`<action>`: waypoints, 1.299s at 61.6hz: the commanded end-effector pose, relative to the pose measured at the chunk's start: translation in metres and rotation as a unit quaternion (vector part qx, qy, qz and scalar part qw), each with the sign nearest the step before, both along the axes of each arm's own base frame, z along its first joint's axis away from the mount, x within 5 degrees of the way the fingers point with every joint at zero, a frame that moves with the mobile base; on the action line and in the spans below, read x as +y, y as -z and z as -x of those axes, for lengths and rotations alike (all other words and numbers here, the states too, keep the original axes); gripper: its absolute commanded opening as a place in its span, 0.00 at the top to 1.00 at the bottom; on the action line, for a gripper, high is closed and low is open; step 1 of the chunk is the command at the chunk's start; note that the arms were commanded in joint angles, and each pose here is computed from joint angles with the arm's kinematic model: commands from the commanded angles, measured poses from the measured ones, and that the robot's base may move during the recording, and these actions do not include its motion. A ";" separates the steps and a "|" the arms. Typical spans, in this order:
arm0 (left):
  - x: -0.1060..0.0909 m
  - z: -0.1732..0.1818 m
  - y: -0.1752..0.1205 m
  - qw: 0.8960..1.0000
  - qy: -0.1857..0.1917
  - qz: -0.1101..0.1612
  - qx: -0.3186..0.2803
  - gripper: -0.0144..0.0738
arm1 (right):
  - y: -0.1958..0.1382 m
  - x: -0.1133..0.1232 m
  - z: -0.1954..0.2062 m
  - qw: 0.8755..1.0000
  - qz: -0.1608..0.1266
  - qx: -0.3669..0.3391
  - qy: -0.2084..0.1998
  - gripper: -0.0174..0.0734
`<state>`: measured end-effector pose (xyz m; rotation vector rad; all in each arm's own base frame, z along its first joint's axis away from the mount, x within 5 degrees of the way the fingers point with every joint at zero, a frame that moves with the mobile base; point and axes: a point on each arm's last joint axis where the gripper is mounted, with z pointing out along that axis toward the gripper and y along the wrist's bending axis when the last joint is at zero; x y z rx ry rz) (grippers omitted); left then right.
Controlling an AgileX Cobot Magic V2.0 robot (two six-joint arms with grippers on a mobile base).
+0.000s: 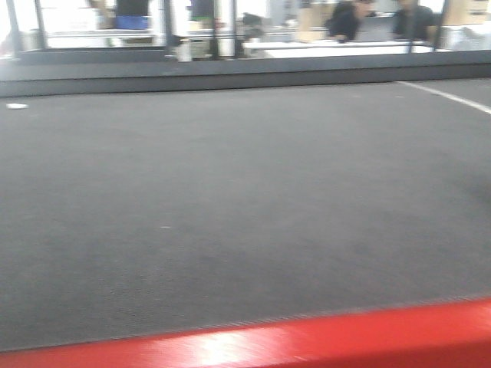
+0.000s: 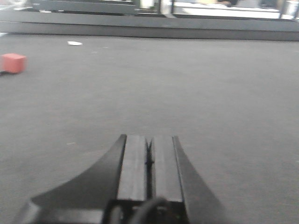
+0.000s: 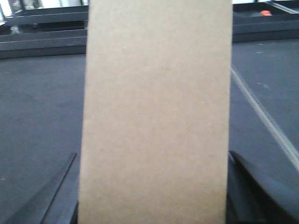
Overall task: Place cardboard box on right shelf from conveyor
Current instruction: 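Drive away from the conveyor holding the box in the right gripper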
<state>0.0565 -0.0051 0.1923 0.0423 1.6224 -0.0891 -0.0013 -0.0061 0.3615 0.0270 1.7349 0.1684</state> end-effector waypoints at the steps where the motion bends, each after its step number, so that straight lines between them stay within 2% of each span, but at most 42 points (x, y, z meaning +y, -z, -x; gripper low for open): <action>1: 0.000 0.001 -0.006 0.999 -0.001 0.007 -0.046 0.97 | -0.017 0.000 0.000 0.998 0.003 -0.057 0.003 0.55; 80: 0.000 0.001 -0.006 0.999 -0.001 0.007 -0.046 0.97 | -0.017 0.000 0.000 0.998 0.003 -0.057 0.003 0.55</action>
